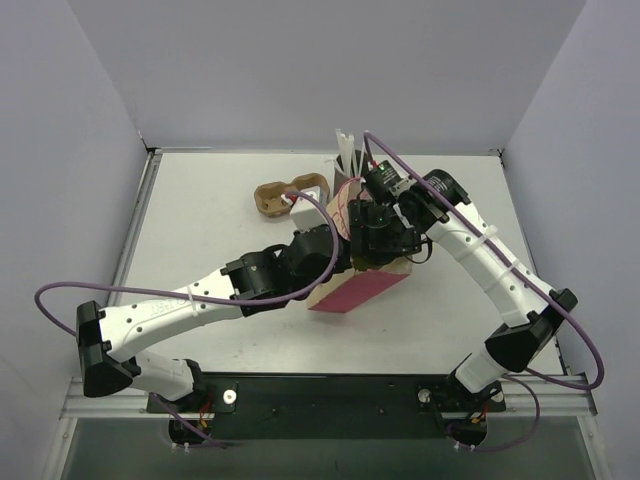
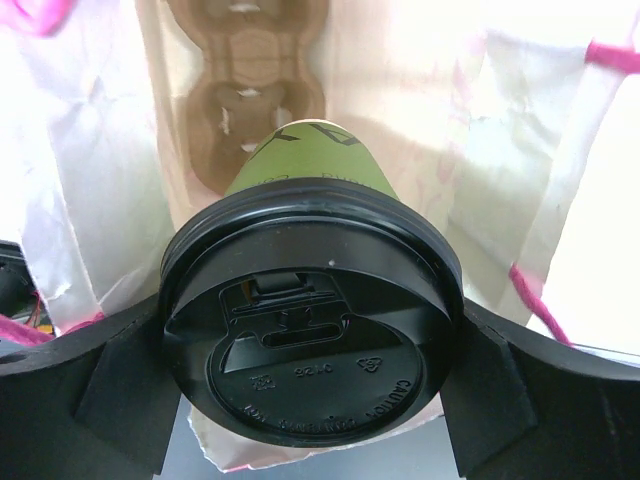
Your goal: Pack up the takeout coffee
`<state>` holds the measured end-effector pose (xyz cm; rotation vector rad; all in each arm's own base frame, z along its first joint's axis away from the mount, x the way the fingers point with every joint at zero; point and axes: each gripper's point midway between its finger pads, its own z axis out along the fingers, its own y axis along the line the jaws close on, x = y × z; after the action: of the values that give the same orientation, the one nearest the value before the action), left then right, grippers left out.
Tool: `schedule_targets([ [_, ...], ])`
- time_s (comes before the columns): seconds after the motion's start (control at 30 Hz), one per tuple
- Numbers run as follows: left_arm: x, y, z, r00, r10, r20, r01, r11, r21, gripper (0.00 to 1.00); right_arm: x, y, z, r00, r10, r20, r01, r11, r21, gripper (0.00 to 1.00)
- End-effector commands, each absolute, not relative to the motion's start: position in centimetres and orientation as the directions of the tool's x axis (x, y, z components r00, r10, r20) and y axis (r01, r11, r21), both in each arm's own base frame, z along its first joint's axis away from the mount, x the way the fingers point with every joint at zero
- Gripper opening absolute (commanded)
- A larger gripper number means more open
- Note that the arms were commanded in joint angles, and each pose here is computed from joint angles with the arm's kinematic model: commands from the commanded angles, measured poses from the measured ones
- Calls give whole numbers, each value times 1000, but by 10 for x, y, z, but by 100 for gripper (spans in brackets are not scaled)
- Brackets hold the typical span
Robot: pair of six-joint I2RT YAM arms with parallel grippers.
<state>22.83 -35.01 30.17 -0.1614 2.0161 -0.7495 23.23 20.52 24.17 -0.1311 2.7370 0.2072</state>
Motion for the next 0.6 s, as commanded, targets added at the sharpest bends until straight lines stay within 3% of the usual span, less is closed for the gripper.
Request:
schedule_targets([
  [0.0,232,-366,342,-493,-572,-656,145,689,-710,0,236,210,250,-928,-54,-369,-119,980,158,57],
  [0.57,234,-347,313,-468,-630,-620,55,679,-732,0,239,222,201,-964,-46,-263,-93,981,168,56],
])
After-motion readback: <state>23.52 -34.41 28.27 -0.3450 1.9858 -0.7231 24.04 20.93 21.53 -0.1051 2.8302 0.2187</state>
